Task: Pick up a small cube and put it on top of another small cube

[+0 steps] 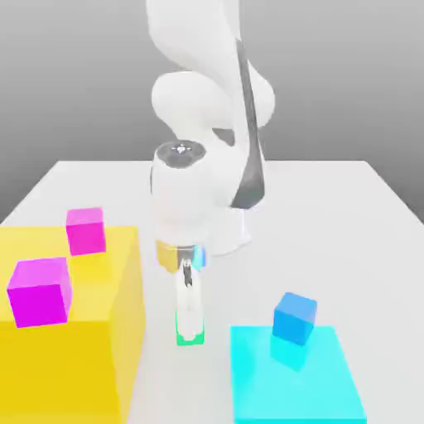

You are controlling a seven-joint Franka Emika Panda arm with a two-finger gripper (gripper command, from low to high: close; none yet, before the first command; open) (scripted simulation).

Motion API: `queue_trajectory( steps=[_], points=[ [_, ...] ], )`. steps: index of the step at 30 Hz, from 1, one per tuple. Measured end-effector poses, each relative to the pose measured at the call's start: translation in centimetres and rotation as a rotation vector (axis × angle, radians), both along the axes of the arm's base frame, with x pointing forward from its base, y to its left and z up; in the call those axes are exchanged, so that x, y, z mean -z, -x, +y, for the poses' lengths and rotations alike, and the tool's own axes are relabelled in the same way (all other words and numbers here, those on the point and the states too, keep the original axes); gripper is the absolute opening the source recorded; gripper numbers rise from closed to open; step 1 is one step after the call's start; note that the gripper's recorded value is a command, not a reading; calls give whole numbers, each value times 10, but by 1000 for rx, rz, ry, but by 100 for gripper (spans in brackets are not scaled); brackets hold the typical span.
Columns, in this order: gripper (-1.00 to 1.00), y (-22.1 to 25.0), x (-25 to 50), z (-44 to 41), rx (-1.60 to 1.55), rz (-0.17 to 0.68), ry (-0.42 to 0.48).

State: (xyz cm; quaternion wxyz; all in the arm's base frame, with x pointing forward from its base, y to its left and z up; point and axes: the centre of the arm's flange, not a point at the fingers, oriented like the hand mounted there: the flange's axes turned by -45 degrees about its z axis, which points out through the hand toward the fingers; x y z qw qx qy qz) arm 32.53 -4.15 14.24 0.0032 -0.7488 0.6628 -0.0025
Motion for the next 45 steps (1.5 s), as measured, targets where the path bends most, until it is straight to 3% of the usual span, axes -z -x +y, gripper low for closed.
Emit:
queue_trajectory(
  steps=[3,4,28,36,45],
  points=[
    [0,4,14,2,3,5,1],
    [-100,5,17,2,3,7,1],
    [-100,-7,-58,-1,16,-13,-4],
    [-100,-74,-170,-49,316,-90,-86],
    [-100,-58,-284,-113,756,-50,-84]
  ],
)
